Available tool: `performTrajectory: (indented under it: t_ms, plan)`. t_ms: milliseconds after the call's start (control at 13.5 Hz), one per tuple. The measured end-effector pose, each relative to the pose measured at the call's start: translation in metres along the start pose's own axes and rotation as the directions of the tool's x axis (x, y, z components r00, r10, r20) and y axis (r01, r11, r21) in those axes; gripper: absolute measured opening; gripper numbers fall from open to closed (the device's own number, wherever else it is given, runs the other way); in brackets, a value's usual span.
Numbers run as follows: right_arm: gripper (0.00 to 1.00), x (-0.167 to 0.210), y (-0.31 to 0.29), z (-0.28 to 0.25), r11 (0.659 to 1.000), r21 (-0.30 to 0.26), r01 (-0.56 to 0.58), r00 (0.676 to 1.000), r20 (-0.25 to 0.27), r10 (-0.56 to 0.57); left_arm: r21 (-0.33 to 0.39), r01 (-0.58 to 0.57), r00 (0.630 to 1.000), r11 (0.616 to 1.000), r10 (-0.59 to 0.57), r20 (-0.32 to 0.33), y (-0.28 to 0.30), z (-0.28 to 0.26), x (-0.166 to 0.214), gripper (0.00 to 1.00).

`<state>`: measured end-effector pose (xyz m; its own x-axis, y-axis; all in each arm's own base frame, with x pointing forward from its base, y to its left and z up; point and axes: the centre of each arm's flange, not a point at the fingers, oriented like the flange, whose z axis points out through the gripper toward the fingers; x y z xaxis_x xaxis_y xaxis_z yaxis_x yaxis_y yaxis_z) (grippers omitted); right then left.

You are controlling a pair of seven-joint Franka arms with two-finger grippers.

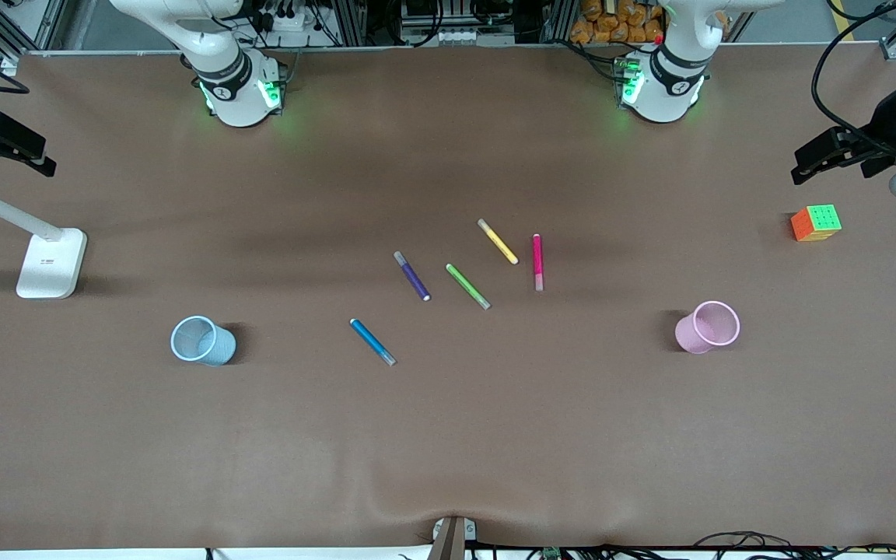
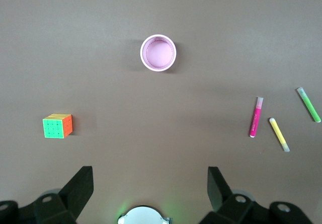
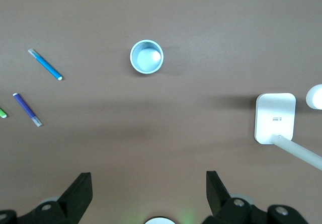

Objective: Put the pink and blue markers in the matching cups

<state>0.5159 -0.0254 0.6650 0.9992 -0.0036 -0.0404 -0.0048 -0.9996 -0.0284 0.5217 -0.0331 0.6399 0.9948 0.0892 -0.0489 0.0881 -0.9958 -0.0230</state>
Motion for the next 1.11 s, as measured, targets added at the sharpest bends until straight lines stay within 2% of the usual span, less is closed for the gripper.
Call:
performTrajectory:
  t_ms: [594,1113]
  plan:
    - [1.0,0.0,0.0,0.0,1.0,0.0,0.0,1.0,0.0,0.0,0.013,-0.012,1.0,1.0,0.012,-0.015,-0.016,-0.009,0.001,1.0]
    - [1.0,0.0,0.0,0.0,1.0,0.0,0.001,1.0,0.0,-0.001,0.022,-0.082,0.993,0.996,0.08,0.087,0.022,0.034,0.019,1.0]
